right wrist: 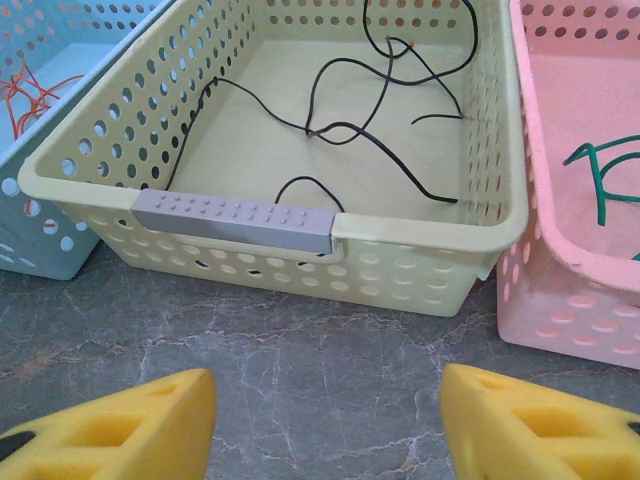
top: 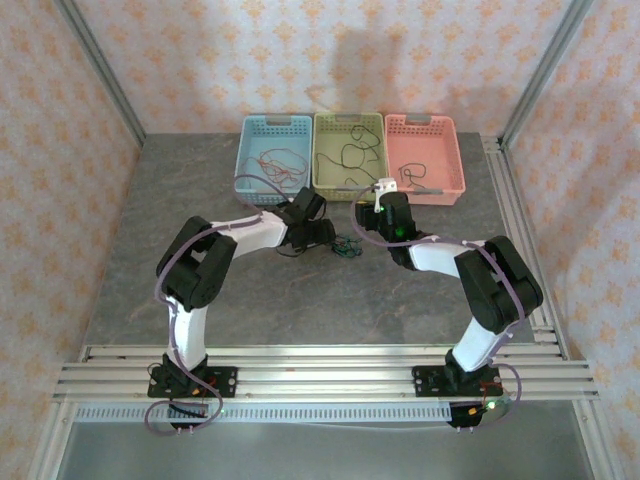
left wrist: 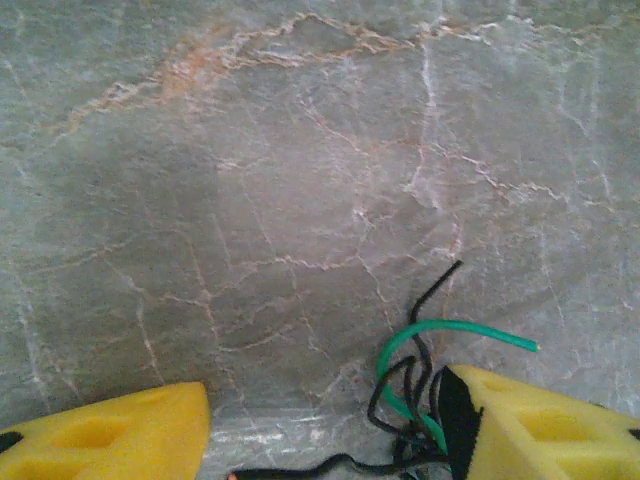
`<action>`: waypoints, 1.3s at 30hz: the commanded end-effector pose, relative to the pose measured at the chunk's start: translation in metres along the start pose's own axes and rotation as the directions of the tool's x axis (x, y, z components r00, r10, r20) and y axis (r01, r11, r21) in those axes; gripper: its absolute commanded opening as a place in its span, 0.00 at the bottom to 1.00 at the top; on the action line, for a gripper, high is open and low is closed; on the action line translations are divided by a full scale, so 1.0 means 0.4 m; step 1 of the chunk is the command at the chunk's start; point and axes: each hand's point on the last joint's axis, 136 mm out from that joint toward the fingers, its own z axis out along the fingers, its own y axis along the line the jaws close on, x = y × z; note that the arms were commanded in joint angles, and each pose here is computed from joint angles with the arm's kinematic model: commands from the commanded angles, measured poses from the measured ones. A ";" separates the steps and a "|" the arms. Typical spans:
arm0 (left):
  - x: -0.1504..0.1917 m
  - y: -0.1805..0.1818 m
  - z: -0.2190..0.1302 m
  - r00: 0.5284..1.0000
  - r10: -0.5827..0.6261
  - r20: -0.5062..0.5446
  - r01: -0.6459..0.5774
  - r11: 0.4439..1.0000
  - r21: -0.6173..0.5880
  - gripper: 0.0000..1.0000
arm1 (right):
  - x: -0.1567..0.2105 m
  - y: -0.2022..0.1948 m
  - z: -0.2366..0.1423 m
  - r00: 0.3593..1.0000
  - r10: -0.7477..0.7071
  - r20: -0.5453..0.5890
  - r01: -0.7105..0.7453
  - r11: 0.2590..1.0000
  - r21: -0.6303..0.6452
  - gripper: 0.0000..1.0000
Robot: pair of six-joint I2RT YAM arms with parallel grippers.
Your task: Untangle the cables
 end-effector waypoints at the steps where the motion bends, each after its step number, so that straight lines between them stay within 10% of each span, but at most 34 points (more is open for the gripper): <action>1: -0.023 -0.058 -0.005 1.000 -0.017 0.004 0.017 0.997 0.076 0.59 | -0.021 0.001 -0.010 0.999 0.024 0.028 -0.023 1.000 -0.014 0.61; 9: -0.035 -0.074 -0.012 1.000 0.015 0.016 -0.017 0.995 0.102 0.00 | -0.023 0.002 -0.009 0.999 0.023 0.030 -0.023 1.000 -0.015 0.61; 16: -0.090 -0.118 -0.133 0.970 0.213 0.118 -0.226 0.967 0.114 0.00 | -0.026 -0.002 -0.012 0.999 0.021 0.039 -0.021 1.000 -0.007 0.61; 24: -0.111 -0.140 -0.321 0.795 0.488 0.360 -0.558 0.822 0.116 0.00 | -0.078 0.049 -0.073 0.979 0.048 0.196 -0.017 0.988 -0.155 0.63; 39: -0.096 -0.028 -0.370 0.746 0.444 0.496 -0.578 0.801 0.152 0.00 | -0.076 0.310 -0.193 0.949 0.074 0.306 0.171 0.695 -0.698 0.65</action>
